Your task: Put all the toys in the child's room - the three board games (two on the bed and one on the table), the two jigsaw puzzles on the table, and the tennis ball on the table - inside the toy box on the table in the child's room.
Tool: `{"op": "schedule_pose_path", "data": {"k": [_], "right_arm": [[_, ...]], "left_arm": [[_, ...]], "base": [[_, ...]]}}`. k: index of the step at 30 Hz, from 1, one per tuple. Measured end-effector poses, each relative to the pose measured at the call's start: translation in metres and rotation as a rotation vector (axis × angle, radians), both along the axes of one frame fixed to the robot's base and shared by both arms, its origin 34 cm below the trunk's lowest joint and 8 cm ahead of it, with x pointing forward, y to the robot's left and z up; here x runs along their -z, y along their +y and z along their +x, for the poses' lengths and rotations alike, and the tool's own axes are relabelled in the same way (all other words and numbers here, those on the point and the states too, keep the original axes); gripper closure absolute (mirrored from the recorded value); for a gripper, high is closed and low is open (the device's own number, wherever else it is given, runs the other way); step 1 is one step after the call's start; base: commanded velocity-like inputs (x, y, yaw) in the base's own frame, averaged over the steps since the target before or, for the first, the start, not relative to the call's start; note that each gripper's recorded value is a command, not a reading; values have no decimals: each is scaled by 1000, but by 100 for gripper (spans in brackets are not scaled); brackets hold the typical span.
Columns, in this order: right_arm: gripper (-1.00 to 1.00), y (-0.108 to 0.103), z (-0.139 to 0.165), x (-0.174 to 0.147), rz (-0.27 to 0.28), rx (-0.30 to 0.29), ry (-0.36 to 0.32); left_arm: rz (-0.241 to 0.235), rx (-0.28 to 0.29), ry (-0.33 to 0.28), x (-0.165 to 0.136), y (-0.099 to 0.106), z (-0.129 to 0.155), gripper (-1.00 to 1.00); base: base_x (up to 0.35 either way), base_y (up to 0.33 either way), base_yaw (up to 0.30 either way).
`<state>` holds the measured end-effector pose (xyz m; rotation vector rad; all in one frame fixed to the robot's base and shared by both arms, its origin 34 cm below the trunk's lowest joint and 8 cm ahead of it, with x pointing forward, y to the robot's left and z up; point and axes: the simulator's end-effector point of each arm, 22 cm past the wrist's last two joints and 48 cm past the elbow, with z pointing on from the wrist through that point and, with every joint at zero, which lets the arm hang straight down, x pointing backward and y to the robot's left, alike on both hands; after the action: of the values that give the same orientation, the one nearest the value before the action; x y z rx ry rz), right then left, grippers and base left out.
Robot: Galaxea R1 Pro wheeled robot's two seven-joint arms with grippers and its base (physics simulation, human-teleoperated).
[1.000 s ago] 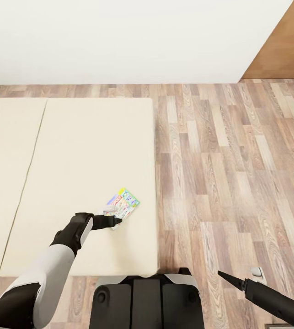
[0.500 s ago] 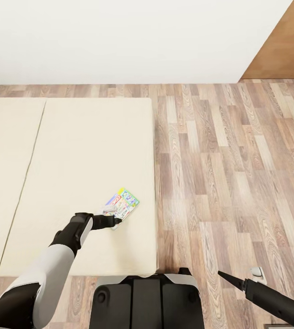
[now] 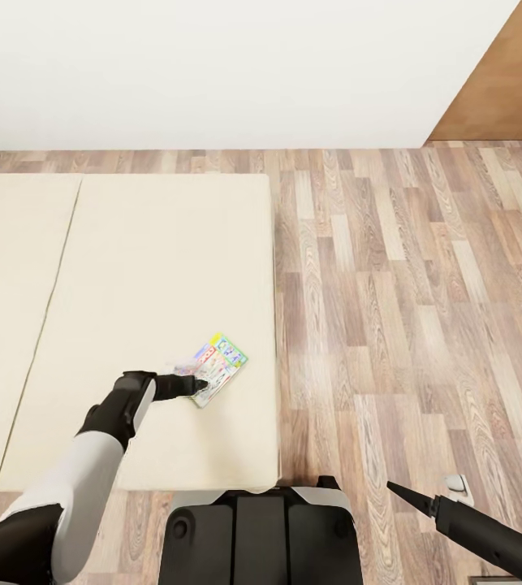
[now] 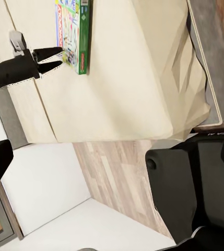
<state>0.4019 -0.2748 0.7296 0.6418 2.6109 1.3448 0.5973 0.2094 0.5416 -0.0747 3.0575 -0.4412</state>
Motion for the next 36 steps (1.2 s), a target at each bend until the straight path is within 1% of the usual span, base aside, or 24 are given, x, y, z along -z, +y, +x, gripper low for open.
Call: {"op": "schedule_pose_path", "data": {"k": [1, 2, 6, 7, 11, 13, 16, 17, 20, 22, 25, 27, 29, 33, 36], "right_arm": [[-100, 0, 0, 0, 0, 0, 0], [-100, 0, 0, 0, 0, 0, 0], [-100, 0, 0, 0, 0, 0, 0], [-100, 0, 0, 0, 0, -1, 0], [-100, 0, 0, 0, 0, -1, 1], [-100, 0, 0, 0, 1, -1, 1], [-100, 0, 0, 0, 1, -1, 1], [-100, 0, 0, 0, 1, -1, 1], [-100, 0, 0, 0, 0, -2, 1], [-100, 0, 0, 0, 1, -2, 1], [-100, 0, 0, 0, 0, -2, 1], [-100, 0, 0, 0, 0, -2, 1], [-100, 0, 0, 0, 0, -2, 1], [-100, 0, 0, 0, 0, -2, 0], [-100, 0, 0, 0, -1, -1, 0]], "left_arm": [[3, -3, 2, -1, 4, 2, -100], [18, -11, 29, -8, 21, 4, -100], [41, -22, 47, -17, 45, 11, -100], [37, -24, 54, -20, 48, 12, -100], [-3, -28, 74, -30, 51, 14, -100], [-16, -27, 66, -36, 52, 20, -100], [-18, -25, 49, -42, 53, 32, -100], [-18, -24, 36, -45, 52, 41, -100], [-6, -22, 15, -50, 54, 55, -100], [7, -23, 10, -50, 56, 59, -100], [50, -24, 3, -49, 62, 64, -100], [64, -24, 3, -48, 62, 64, -100], [76, -22, 10, -44, 55, 62, -100], [81, -17, 25, -37, 42, 55, -100], [82, -11, 6, -34, 33, 60, -100]], "base": [[0, 0, 0], [0, 0, 0], [0, 0, 0], [0, 0, 0], [0, 0, 0], [0, 0, 0], [0, 0, 0], [0, 0, 0], [0, 0, 0], [0, 0, 0], [0, 0, 0], [0, 0, 0], [0, 0, 0], [0, 0, 0], [0, 0, 0]]}}
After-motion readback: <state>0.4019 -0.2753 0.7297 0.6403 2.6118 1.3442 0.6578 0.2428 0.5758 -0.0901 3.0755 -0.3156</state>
